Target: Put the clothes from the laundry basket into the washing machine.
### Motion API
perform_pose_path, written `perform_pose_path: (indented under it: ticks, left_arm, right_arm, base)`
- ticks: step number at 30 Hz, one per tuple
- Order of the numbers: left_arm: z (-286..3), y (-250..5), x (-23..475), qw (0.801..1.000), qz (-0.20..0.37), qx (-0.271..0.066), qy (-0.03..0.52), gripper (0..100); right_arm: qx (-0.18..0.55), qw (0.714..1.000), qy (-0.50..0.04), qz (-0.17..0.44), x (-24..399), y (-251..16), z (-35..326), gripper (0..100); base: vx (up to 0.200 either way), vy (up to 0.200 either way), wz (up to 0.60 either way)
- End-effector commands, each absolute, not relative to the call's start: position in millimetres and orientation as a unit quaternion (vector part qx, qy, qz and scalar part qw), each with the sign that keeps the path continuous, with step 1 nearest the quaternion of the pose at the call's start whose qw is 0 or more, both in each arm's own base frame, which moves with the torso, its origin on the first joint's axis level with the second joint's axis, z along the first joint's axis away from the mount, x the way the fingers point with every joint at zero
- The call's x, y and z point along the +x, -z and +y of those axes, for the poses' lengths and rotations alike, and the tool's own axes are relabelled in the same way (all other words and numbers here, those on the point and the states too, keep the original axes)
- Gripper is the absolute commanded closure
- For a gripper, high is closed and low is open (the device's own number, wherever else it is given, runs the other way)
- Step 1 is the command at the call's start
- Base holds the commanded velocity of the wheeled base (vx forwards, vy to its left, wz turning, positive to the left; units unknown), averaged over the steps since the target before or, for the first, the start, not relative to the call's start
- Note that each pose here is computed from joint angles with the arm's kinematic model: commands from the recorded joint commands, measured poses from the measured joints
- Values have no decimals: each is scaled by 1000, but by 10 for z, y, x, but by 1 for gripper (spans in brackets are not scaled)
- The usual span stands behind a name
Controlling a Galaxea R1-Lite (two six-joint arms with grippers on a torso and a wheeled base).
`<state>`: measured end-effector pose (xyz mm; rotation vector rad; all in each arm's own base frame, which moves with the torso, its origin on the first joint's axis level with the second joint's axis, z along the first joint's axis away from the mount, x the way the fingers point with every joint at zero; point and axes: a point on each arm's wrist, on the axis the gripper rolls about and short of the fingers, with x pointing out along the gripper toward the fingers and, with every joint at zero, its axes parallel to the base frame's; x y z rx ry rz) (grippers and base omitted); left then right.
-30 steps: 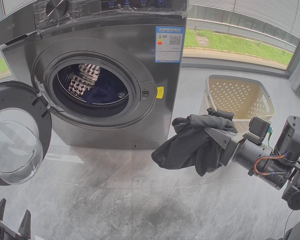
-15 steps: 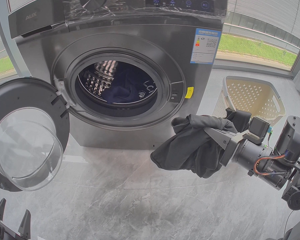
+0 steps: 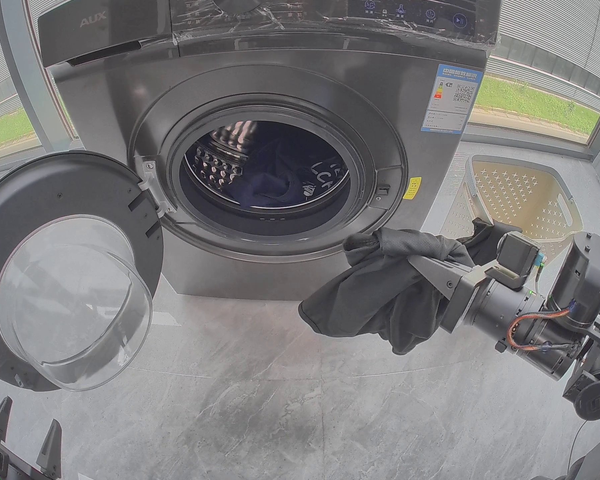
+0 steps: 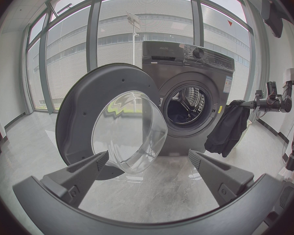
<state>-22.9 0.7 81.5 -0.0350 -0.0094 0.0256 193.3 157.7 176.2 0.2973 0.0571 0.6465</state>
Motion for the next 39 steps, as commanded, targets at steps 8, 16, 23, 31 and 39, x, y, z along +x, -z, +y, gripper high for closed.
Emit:
perform_pose_path:
  ticks: [8,16,23,31,39]
  left_arm:
    - [8,-763,-226,1000,-3,-17,-14,0]
    - [8,-763,-227,1000,-3,-17,-14,0]
    - [8,-761,-227,1000,-2,-12,-15,0]
    - [6,-760,-226,1000,-1,-2,-10,0]
    - [-11,-1423,-365,992,-115,-15,50,0]
  right_arm:
    - [145,937,-316,30,1942,-1750,1577,100]
    - [144,938,-314,35,1963,-1723,1589,100]
    - [145,936,-319,32,2085,-1734,1711,100]
    - [155,924,-348,17,2155,-1812,2024,100]
    - [175,915,-363,-29,2271,-1906,2240,100]
  base:
    - [0,0,0]
    - [0,125,0]
    - [0,114,0]
    - [0,0,0]
    - [0,0,0]
